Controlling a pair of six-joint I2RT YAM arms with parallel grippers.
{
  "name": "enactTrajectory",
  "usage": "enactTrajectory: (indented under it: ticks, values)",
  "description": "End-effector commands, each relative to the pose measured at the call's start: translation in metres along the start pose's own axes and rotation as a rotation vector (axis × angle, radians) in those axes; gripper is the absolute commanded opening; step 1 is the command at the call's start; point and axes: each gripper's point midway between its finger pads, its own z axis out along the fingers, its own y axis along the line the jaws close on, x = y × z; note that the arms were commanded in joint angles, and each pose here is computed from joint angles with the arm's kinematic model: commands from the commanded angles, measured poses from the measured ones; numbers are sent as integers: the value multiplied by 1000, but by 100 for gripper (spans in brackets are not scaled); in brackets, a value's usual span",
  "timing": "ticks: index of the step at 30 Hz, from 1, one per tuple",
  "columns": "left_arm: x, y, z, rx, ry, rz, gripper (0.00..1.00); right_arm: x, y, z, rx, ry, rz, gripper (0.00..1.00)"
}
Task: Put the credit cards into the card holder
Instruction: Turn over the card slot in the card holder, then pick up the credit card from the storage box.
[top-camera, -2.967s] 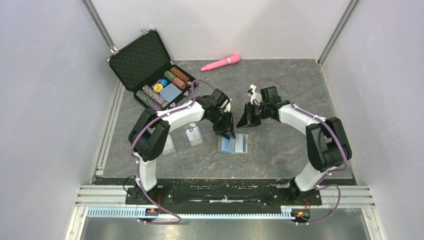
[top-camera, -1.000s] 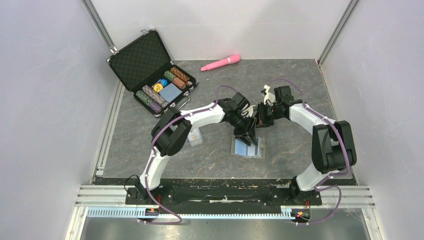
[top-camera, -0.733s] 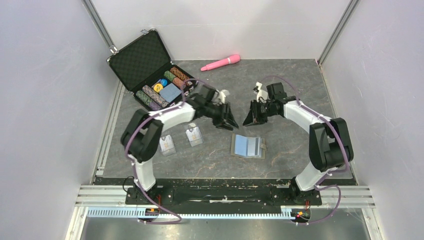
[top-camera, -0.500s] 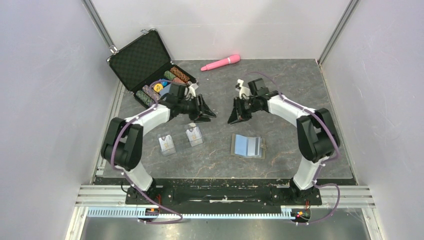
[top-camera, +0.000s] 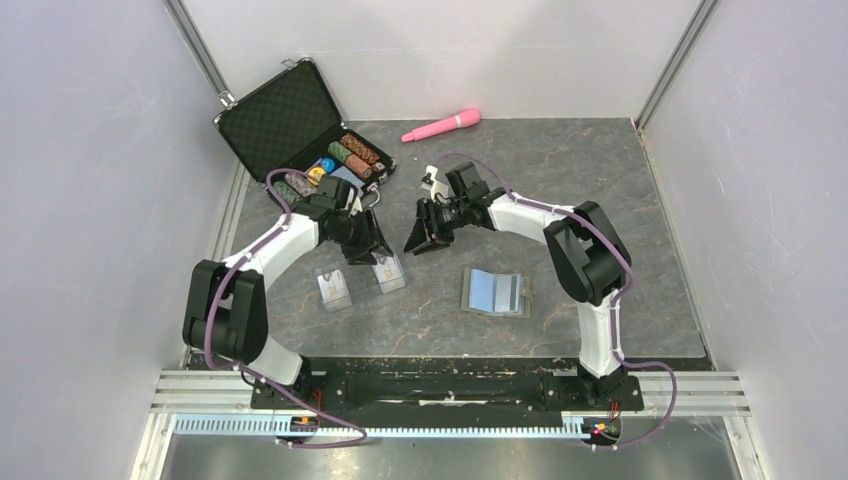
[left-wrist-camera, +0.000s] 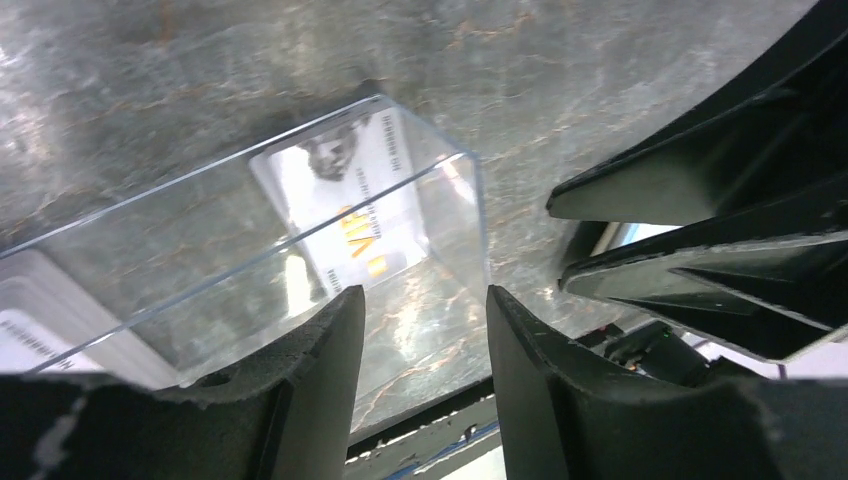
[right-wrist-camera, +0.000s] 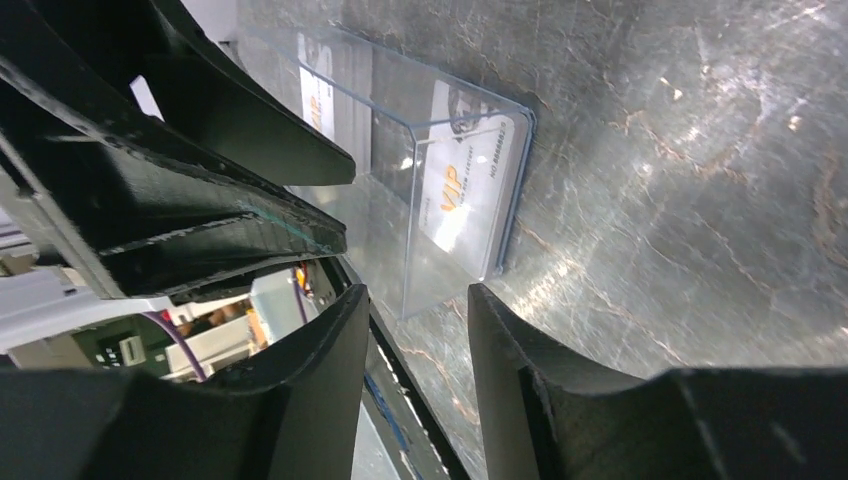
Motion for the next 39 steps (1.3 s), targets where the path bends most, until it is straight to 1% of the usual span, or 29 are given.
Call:
enactTrajectory:
  ticks: [1, 6, 12, 17, 19, 21, 24, 27, 30, 35, 39]
  values:
    - [3, 25, 4, -120, 5, 35, 53, -8, 18, 12, -102, -8, 14, 43]
    - [3, 37, 19, -164, 36, 21, 46, 3, 15, 27, -102, 32, 26, 39]
    - [6, 51, 36, -200, 68, 21, 39, 17, 7, 33, -90, 70, 34, 34]
    - [12, 54, 48, -228, 99, 46, 38, 26, 2, 34, -79, 92, 40, 31]
    - [15, 54, 53, -244, 106, 64, 38, 29, 2, 34, -76, 96, 40, 29]
    - [18, 51, 56, -244, 115, 83, 36, 31, 1, 33, -74, 100, 41, 24]
    - [21, 46, 60, -243, 129, 122, 31, 37, 2, 32, -72, 109, 44, 15]
    - [25, 42, 60, -248, 139, 149, 27, 44, 4, 31, -75, 122, 42, 12]
    - [26, 39, 56, -246, 130, 176, 26, 52, 8, 32, -80, 138, 36, 10]
    - [30, 33, 44, -225, 125, 240, 24, 65, 18, 36, -97, 172, 25, 10]
    - [34, 33, 34, -221, 113, 264, 20, 80, 28, 37, -113, 207, 17, 10]
